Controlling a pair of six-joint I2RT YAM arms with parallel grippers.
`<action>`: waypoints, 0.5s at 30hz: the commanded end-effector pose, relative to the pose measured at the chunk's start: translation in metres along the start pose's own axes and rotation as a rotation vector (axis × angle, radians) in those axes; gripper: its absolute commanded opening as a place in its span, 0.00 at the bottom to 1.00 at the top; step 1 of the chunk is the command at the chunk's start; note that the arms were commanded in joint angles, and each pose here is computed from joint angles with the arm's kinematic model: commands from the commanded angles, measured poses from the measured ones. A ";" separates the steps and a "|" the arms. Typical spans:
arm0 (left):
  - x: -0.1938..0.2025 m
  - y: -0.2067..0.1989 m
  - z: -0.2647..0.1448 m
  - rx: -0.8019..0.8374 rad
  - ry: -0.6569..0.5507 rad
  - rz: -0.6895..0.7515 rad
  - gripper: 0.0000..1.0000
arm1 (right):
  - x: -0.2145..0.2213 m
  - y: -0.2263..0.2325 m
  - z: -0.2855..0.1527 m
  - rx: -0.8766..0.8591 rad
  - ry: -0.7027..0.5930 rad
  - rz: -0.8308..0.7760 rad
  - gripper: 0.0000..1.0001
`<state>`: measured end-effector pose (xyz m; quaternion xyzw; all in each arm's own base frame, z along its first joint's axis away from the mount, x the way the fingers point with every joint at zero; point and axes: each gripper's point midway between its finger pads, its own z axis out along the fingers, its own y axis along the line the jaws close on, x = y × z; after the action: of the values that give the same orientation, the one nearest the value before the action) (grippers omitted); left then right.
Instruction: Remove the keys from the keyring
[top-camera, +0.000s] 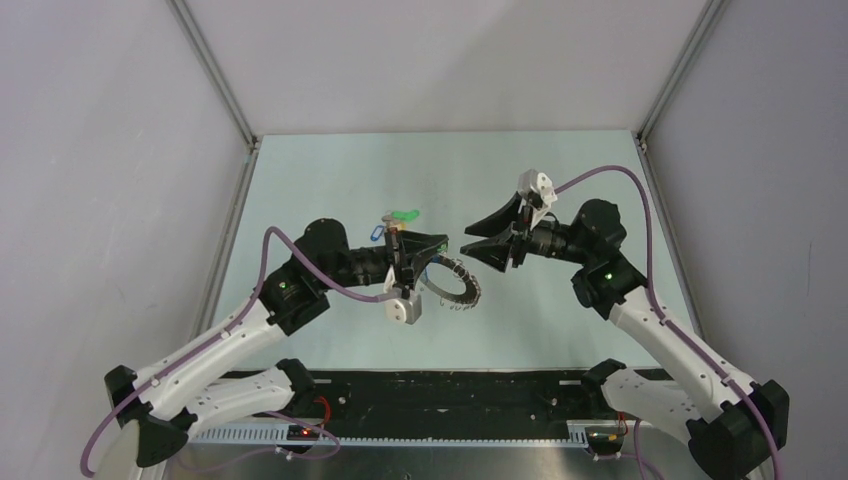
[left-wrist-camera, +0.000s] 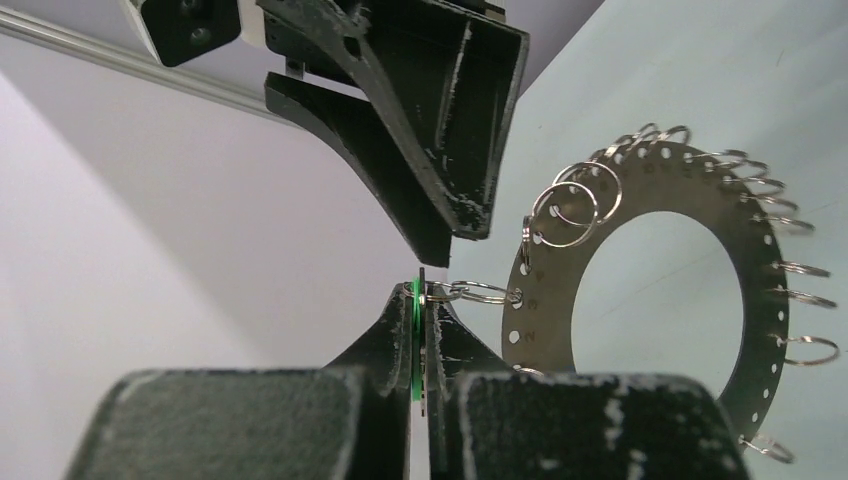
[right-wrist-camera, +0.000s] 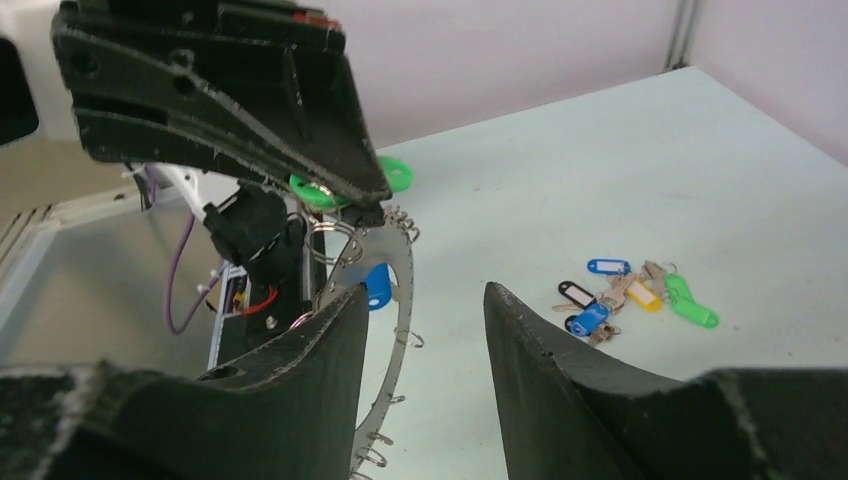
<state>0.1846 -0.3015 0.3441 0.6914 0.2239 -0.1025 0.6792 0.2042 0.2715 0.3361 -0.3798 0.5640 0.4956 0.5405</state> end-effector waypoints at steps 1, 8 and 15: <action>-0.025 0.030 -0.004 -0.051 -0.067 0.050 0.00 | -0.002 0.018 0.001 -0.144 -0.008 -0.113 0.53; -0.032 0.031 -0.003 -0.035 -0.091 0.048 0.00 | -0.009 0.029 0.005 -0.227 -0.034 -0.077 0.56; -0.036 0.030 -0.002 -0.014 -0.114 0.042 0.00 | -0.011 0.041 0.009 -0.287 -0.045 -0.072 0.58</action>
<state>0.1748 -0.3039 0.3528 0.6984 0.2089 -0.1231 0.6733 0.1802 0.2851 0.3385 -0.4434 0.5009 0.5454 0.5050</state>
